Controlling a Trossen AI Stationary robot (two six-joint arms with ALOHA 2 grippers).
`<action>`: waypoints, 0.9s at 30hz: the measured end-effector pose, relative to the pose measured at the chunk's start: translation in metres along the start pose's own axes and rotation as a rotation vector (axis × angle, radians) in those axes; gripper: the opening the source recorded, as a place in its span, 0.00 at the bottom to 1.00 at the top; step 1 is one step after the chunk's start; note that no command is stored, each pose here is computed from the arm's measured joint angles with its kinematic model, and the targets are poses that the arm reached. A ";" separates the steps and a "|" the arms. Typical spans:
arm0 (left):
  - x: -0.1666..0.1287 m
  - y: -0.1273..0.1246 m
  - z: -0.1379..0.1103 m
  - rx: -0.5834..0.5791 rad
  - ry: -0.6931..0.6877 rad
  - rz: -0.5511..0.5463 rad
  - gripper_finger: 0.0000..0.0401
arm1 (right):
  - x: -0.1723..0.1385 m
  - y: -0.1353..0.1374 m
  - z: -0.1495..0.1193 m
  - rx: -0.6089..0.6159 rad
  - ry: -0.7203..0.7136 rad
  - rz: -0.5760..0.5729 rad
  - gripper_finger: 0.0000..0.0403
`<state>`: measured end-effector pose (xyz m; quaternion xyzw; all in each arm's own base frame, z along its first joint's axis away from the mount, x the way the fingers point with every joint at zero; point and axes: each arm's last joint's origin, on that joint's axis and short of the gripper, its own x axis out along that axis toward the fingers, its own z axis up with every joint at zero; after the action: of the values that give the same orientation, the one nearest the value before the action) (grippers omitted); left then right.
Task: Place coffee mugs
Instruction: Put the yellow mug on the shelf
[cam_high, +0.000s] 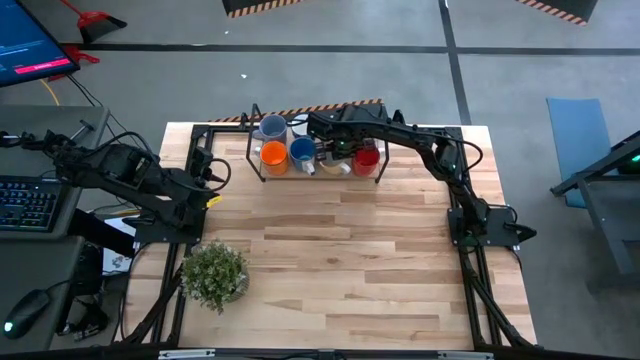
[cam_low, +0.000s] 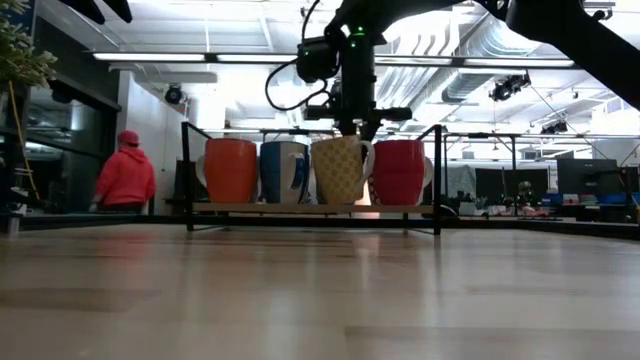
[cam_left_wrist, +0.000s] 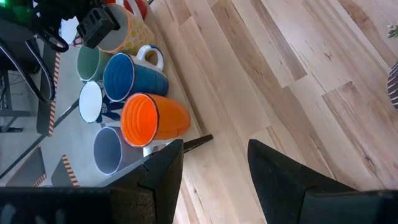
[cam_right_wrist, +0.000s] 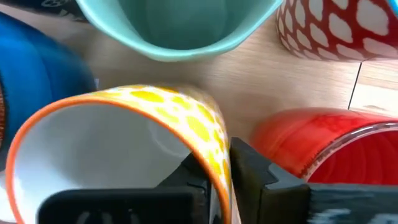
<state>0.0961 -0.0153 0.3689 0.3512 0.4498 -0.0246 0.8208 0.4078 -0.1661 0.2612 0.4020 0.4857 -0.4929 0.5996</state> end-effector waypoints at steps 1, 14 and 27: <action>0.000 0.000 0.000 0.000 0.000 0.000 0.42 | 0.000 0.000 0.000 0.000 -0.001 0.001 0.09; 0.000 0.000 0.000 0.000 0.000 0.000 0.42 | 0.000 0.000 0.002 -0.002 -0.015 0.001 0.17; 0.000 0.000 0.000 0.000 0.000 0.000 0.42 | -0.021 0.002 0.008 -0.015 -0.076 0.049 0.17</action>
<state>0.0960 -0.0153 0.3689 0.3513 0.4498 -0.0247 0.8208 0.4103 -0.1693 0.2834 0.3904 0.4561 -0.4892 0.6327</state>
